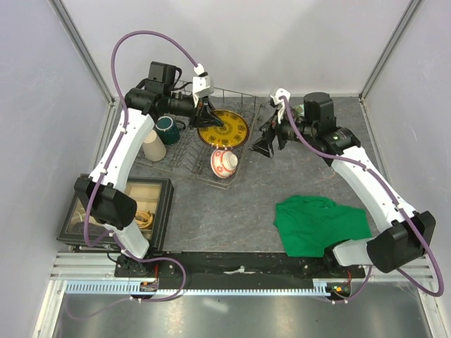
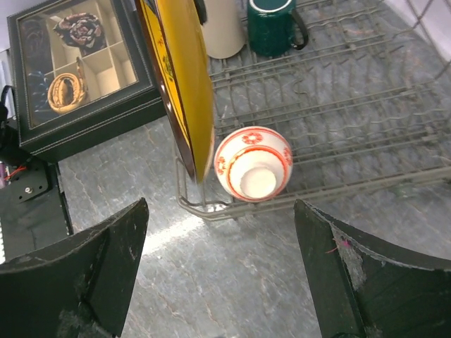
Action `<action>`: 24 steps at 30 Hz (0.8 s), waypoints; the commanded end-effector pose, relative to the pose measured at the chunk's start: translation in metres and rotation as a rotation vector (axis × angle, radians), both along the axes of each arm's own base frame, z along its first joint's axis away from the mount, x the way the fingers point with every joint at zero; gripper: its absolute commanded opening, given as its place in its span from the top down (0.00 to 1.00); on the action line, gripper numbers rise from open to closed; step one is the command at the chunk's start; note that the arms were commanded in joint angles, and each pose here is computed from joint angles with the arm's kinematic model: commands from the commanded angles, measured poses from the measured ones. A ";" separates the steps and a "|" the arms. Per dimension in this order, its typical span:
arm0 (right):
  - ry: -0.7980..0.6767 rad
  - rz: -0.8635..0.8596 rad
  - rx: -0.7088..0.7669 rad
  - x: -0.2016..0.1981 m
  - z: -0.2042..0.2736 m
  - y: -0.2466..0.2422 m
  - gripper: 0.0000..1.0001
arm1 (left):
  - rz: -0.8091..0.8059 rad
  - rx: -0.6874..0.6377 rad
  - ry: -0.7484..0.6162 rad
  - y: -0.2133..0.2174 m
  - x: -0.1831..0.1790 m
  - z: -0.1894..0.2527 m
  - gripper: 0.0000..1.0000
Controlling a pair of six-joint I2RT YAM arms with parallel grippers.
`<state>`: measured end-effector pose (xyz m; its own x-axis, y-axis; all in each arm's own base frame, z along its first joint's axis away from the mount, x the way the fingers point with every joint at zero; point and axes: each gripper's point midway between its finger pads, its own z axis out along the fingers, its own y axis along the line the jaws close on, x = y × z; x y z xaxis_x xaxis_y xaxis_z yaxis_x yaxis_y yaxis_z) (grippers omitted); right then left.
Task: Unload the mixed dishes from the dish rack
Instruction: Pick up the plate from the dish rack.
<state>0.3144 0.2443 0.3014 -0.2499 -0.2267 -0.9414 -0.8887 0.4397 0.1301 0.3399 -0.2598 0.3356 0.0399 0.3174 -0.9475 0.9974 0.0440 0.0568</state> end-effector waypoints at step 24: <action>-0.052 0.039 -0.006 0.002 0.006 0.040 0.90 | -0.101 -0.106 0.160 -0.036 -0.037 -0.006 0.92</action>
<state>0.3136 0.2851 0.2909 -0.2547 -0.2562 -0.9325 -0.9057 0.4011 0.1372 0.3141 -0.2947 0.2976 -0.1381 0.2755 -0.9513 0.9875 -0.0353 -0.1536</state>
